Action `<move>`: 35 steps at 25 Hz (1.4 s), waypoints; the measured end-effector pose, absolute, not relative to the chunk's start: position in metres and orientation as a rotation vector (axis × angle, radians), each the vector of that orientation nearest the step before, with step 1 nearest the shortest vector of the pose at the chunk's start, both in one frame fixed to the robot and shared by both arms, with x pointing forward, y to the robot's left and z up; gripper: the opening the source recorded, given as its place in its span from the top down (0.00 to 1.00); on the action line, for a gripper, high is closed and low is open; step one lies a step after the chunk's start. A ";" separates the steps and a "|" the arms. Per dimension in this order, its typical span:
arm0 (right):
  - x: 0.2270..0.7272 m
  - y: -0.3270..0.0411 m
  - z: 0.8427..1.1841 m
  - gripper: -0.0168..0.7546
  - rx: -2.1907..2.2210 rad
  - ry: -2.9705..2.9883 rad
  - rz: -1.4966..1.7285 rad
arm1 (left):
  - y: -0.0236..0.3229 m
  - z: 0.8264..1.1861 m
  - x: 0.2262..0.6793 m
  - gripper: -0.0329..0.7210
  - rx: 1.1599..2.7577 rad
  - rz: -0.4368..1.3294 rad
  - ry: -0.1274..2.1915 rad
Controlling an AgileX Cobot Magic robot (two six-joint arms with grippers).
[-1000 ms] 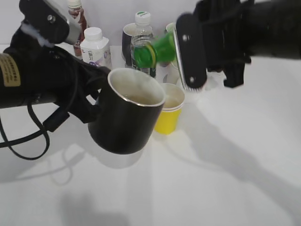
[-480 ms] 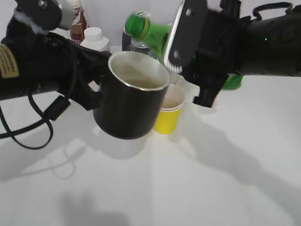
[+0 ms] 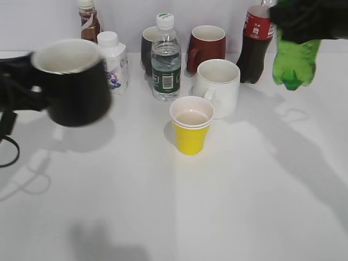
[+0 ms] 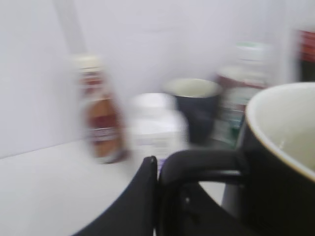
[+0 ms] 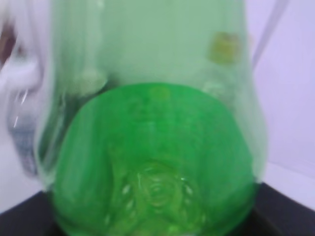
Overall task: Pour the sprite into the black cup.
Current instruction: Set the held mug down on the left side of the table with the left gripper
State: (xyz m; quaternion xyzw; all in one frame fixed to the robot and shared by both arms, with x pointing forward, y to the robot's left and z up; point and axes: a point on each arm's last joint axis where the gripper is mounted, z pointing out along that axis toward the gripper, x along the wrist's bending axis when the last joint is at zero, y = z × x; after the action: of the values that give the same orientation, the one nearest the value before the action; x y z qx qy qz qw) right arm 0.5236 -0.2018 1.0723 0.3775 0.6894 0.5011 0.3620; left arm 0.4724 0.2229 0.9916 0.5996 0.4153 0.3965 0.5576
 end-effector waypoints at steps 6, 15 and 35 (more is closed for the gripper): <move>0.526 -0.217 1.050 0.43 1.053 1.718 1.353 | 0.242 0.957 0.494 0.90 1.330 1.010 1.073; 0.532 -0.211 1.032 0.43 1.025 1.717 1.423 | 0.242 0.898 0.502 0.90 1.446 0.942 1.206; 0.538 -0.215 1.020 0.43 1.107 1.670 1.406 | 0.246 0.893 0.476 0.64 1.476 0.910 1.214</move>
State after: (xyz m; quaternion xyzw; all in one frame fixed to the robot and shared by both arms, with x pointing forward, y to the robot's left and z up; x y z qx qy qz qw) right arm 0.5380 -0.2152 1.0197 0.4252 0.6416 0.5403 0.3400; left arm 0.4761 0.2459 0.8932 0.6079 0.4997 0.3747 0.4902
